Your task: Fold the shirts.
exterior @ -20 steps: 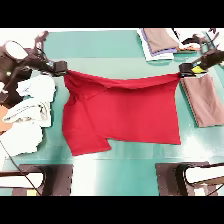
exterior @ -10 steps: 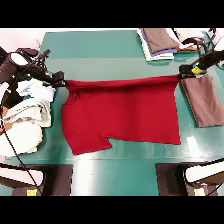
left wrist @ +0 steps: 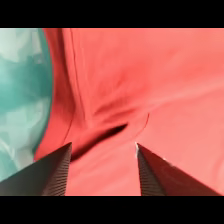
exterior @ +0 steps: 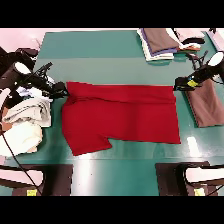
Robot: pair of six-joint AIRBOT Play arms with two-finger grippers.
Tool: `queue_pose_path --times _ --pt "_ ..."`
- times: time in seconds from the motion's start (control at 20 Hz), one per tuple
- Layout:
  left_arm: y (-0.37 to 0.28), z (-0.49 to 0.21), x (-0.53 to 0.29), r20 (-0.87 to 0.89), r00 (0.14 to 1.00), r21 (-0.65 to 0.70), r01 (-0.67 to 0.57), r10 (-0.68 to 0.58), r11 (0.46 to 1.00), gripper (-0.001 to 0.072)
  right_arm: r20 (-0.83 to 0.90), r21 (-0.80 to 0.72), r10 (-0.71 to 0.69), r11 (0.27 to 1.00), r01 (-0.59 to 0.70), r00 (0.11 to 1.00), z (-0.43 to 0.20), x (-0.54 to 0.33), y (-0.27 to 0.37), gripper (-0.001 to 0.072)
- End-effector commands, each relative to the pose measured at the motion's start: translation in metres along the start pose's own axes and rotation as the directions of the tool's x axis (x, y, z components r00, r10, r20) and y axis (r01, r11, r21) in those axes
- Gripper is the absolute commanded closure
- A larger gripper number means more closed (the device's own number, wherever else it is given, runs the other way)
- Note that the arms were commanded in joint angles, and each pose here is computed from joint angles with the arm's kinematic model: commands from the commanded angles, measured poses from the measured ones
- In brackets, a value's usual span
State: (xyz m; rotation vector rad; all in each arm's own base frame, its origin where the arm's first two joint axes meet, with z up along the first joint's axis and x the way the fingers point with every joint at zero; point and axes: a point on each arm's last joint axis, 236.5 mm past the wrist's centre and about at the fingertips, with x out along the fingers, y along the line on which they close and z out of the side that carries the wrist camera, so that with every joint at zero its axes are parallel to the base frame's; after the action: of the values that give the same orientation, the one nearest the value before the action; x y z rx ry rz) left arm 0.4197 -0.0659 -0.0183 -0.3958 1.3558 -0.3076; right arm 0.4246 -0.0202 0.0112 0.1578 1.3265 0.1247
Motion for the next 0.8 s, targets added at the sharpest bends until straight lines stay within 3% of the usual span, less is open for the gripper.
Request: queue_pose_path --times 0.0,0.35,0.5,0.75 --pt "0.000 -0.041 -0.020 -0.066 0.996 0.027 -0.062 0.064 0.998 0.0230 0.070 0.011 0.065 0.998 -0.066 0.995 -0.005 -0.039 0.019 0.0321" --pt "0.014 -0.205 -0.005 -0.161 0.983 -0.093 -0.099 0.084 0.991 0.0229 0.116 0.028 0.091 0.995 -0.095 0.989 -0.066 -0.054 0.037 0.0321" --pt "0.016 -0.231 0.010 -0.153 0.986 -0.153 -0.083 0.059 0.985 0.0229 0.110 0.035 0.091 0.995 -0.095 0.990 -0.079 -0.047 0.037 0.0322" --pt "-0.005 -0.226 0.029 -0.078 0.994 -0.223 0.051 -0.070 0.973 0.0230 0.113 0.031 0.090 0.995 -0.094 0.990 -0.083 -0.049 0.038 0.0322"
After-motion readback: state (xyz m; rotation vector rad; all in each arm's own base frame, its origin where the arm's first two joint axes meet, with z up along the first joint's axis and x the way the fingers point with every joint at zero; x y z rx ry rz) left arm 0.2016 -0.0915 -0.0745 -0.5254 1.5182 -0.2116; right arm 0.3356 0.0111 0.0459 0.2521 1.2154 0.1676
